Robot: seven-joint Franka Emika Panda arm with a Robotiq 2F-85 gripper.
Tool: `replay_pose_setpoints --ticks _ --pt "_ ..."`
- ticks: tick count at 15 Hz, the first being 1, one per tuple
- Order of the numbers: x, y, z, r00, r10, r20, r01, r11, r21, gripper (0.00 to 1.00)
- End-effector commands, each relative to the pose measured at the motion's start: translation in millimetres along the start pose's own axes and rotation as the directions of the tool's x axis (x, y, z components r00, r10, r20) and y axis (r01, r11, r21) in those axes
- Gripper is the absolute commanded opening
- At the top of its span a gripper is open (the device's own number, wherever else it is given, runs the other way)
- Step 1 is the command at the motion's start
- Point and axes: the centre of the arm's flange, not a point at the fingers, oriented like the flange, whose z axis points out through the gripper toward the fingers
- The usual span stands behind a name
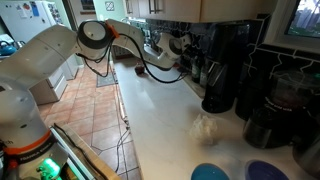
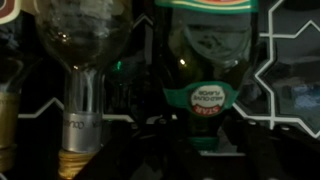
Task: Move the green bottle forward
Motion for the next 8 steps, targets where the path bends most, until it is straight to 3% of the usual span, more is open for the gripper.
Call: replay_pose_setpoints --ticks 1,3,5,8 --pt "1.5 -1.3 12.6 1.000 0.001 -0.022 -0.001 1.000 0.000 0.21" --pt "4.4 -1.2 10.6 1.000 -0.002 -0.026 0.002 1.000 0.000 0.07" --pt "4.1 -1.4 8.9 1.000 -0.003 -0.022 0.003 1.000 -0.001 0.02" --pt "5.7 -0.9 5.1 1.000 -0.001 -0.022 0.001 1.000 0.001 0.05"
